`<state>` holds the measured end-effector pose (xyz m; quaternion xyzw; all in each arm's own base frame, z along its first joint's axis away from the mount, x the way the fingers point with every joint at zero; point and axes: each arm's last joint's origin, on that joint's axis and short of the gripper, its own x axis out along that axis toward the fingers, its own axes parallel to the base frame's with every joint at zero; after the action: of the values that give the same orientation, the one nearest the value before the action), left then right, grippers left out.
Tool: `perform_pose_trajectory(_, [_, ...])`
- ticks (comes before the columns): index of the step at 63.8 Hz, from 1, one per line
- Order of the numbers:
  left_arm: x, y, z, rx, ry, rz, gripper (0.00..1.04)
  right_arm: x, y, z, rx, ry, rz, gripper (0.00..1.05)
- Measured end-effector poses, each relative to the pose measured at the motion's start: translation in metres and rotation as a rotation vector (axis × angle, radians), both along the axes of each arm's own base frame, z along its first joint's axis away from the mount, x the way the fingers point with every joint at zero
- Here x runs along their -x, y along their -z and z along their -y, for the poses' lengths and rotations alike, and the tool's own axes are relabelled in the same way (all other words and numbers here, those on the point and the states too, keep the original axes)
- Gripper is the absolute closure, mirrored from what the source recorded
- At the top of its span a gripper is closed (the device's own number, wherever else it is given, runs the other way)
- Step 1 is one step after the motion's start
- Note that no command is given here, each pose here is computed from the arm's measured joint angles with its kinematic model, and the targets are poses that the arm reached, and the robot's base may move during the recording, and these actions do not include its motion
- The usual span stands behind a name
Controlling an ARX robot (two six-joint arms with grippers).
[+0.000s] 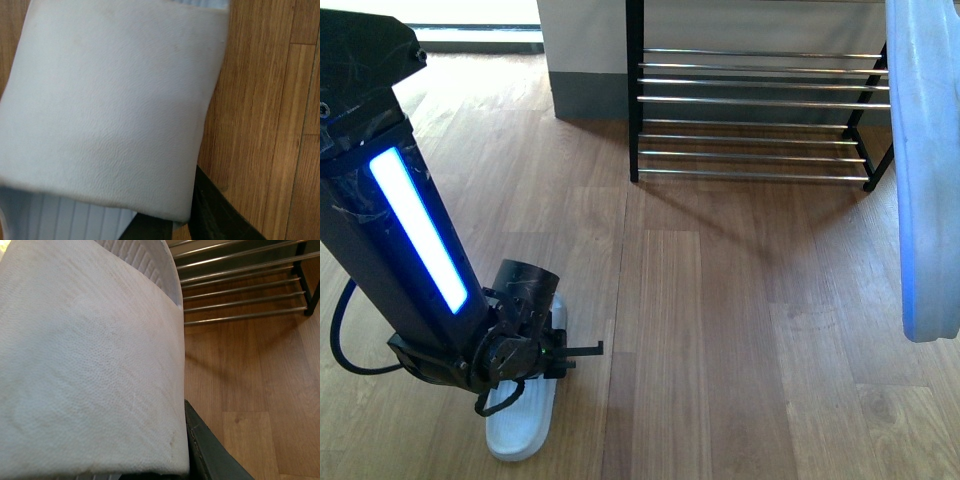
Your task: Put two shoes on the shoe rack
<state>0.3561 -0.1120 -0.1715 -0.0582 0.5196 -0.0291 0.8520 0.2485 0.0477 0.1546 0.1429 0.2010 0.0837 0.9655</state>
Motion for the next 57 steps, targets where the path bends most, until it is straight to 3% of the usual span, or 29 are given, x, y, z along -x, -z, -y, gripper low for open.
perform_pose_trajectory(15, [0.003,-0.049,-0.01,0.008,-0.067,0.056,1.03,0.0,0.0,0.0,0.0,0.0,0.0,1.03])
perform_pose_trajectory(37, [0.027,-0.191,-0.028,-0.072,-0.087,0.332,1.03,0.0,0.0,0.0,0.0,0.0,0.0,1.03])
perform_pose_trajectory(57, [0.115,-0.3,-0.051,-0.195,-0.092,0.507,1.03,0.0,0.0,0.0,0.0,0.0,0.0,1.03])
